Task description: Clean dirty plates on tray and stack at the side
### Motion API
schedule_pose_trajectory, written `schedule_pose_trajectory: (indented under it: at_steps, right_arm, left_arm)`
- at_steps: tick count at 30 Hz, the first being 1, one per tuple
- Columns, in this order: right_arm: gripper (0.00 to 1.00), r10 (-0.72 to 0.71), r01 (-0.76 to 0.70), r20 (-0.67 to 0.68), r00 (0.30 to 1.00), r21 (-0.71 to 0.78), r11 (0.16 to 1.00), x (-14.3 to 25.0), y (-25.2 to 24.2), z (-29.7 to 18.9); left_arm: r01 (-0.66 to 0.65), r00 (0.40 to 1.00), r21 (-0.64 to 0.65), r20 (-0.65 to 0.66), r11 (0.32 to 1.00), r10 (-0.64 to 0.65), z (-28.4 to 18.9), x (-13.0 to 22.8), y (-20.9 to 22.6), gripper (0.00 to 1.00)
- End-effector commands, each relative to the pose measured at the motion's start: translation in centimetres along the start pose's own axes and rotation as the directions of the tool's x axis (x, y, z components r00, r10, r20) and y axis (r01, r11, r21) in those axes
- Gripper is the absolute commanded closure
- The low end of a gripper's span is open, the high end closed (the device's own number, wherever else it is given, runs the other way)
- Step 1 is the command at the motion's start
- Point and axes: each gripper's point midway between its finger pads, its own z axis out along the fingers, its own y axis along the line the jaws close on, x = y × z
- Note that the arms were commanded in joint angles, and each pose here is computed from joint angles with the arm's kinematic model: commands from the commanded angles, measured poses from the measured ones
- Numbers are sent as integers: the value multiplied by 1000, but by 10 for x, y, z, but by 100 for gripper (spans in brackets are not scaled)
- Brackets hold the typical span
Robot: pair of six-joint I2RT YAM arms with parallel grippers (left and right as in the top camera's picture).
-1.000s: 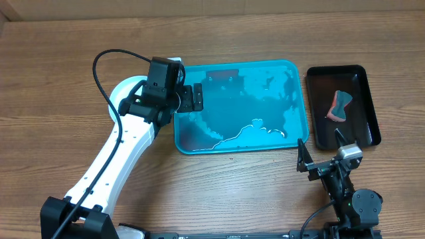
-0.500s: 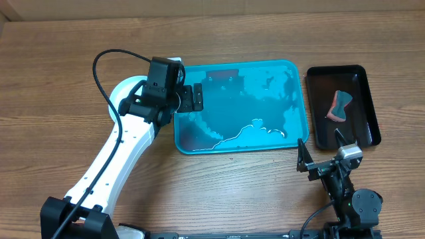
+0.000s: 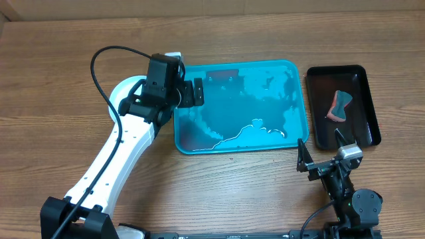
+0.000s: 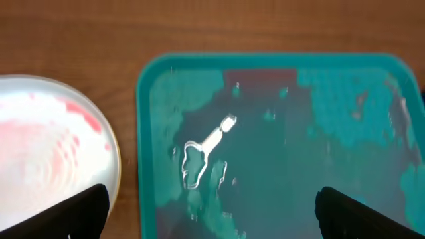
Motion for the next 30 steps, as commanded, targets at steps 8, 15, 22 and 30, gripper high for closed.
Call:
schedule_pose_trajectory:
  at_steps: [8, 15, 22, 30]
  right_arm:
    - [0, 7, -7, 4, 1000, -11, 1000, 2, 2, 0]
    - [0, 7, -7, 4, 1000, -11, 1000, 2, 2, 0]
    - [0, 7, -7, 4, 1000, -11, 1000, 2, 2, 0]
    - [0, 7, -7, 4, 1000, -11, 1000, 2, 2, 0]
  left_arm:
    - [-86, 937, 6, 340, 996, 78, -95, -67, 5, 1]
    - [-113, 847, 39, 526, 993, 76, -133, -31, 37, 0]
    - [-93, 719, 11, 692, 996, 59, -145, 24, 68, 0]
    - [-40, 621, -46, 781, 998, 61, -154, 64, 99, 0]
